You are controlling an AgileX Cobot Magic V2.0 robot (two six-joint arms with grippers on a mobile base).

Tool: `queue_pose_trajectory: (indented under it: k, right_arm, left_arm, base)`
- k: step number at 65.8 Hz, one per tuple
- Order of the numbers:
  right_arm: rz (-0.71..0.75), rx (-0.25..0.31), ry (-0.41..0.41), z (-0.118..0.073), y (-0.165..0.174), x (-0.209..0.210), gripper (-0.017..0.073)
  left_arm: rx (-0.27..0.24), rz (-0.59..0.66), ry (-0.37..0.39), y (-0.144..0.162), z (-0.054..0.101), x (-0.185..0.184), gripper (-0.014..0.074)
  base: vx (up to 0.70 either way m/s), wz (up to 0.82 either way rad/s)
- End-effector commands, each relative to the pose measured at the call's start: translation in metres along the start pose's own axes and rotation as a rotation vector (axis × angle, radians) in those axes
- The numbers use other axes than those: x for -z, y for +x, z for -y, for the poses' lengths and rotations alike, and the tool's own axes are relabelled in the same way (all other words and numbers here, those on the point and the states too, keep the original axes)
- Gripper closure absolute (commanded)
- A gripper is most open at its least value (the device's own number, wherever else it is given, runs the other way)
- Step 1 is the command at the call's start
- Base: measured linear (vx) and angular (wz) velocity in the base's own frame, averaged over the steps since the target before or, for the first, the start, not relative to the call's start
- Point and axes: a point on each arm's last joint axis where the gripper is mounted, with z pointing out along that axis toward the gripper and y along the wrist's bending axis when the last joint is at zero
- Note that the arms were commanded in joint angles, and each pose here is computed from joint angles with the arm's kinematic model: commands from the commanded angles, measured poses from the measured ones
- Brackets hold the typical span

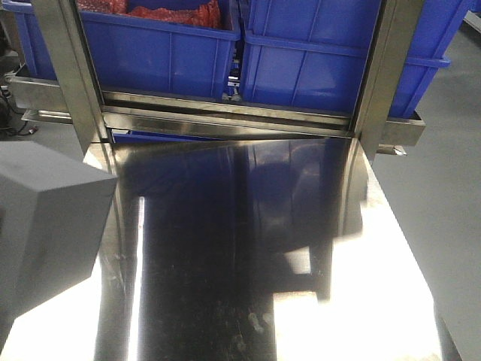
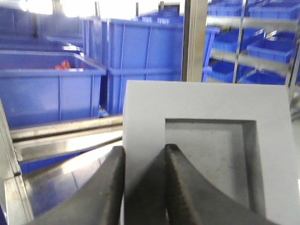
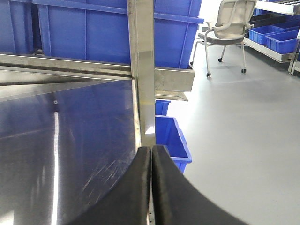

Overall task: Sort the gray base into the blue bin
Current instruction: 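Lift the gray base with the left gripper toward the robot, then drive the base away from the table holding the gray base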

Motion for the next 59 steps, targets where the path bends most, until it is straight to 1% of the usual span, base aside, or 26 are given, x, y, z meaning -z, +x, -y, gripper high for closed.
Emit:
queue_pose_trajectory:
  k: [1,13,59]
  right_arm:
    - [0.070,0.014,0.003,0.0001,-0.0063,-0.0001,0.0564]
    - [0.070,0.014,0.003,0.0001,-0.0063,-0.0001,0.0564]
    - [0.070,0.014,0.003,0.0001,-0.0063,-0.0001,0.0564]
  left_arm:
    - [0.019,0.167,0.003,-0.0160,0.0007,0.0131,0.0600]
    - [0.017,0.194,0.006,-0.0151,0.0012,0.0225,0.0600]
    - [0.017,0.195,0.006,-0.0153,0.0012,0.0224,0.0600]
  base:
    - [0.00,0.00]
    - [0.00,0.00]
    - [0.00,0.00]
